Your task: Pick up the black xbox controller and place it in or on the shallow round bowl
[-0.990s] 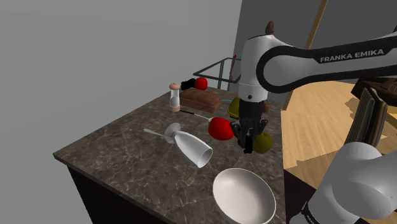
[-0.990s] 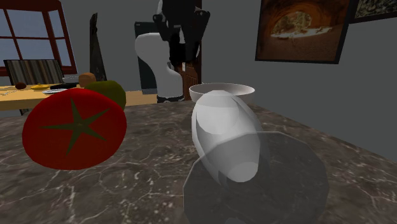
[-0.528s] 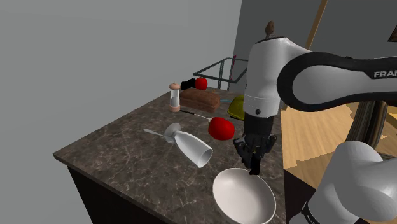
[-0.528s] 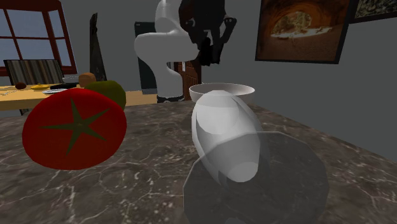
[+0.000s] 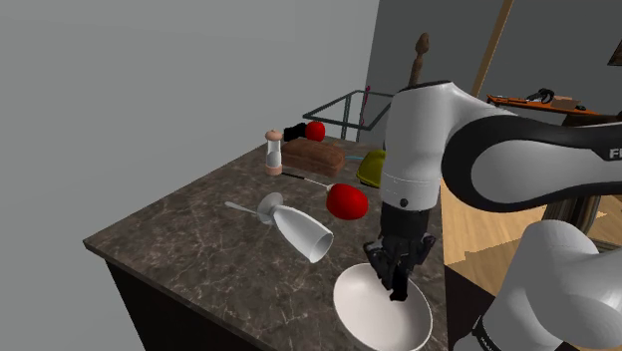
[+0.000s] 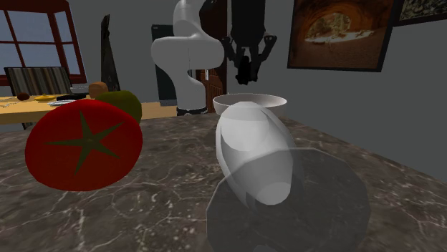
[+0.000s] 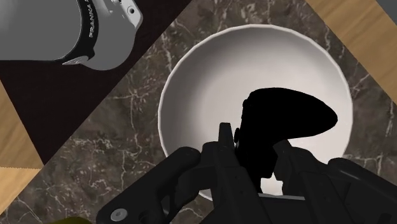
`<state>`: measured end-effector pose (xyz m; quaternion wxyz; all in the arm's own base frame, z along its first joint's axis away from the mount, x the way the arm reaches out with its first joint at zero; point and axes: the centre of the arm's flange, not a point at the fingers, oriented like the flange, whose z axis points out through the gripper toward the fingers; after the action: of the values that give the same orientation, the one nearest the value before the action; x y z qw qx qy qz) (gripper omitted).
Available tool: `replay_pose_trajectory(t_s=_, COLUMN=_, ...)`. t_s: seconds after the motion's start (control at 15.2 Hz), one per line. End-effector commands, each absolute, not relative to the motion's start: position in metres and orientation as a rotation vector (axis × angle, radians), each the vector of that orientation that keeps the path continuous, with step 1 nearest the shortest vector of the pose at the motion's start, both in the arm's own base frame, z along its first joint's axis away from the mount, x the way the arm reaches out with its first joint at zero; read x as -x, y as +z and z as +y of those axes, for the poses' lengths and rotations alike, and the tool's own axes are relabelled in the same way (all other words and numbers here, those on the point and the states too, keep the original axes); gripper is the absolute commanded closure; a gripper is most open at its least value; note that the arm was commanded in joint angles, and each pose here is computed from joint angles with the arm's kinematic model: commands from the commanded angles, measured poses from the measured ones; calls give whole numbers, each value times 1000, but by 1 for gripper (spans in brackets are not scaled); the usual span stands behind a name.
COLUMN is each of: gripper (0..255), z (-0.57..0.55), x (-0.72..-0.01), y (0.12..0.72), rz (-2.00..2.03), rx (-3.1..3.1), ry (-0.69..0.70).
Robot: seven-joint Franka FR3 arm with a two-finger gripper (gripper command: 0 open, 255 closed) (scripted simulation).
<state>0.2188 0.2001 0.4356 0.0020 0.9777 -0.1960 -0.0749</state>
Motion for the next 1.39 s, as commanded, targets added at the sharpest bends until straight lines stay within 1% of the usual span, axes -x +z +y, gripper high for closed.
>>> replay_pose_trajectory(t_s=0.0, gripper=255, z=200, x=-219, y=424, rz=-615, rx=-3068, ry=-234)
replay_pose_trajectory(t_s=0.33, gripper=255, z=200, x=-219, y=394, rz=-615, rx=-3068, ry=-234)
replay_pose_trajectory(t_s=0.86, gripper=255, z=200, x=-219, y=394, rz=-615, rx=-3068, ry=-234)
replay_pose_trajectory(t_s=0.92, gripper=0, z=200, x=-219, y=394, rz=-615, rx=-3068, ry=-234)
replay_pose_trajectory(t_s=1.25, gripper=0, z=200, x=-219, y=394, rz=-615, rx=-3068, ry=-234)
replay_pose_trajectory(t_s=1.32, gripper=0, z=199, x=-221, y=407, rz=-615, rx=-3068, ry=-234)
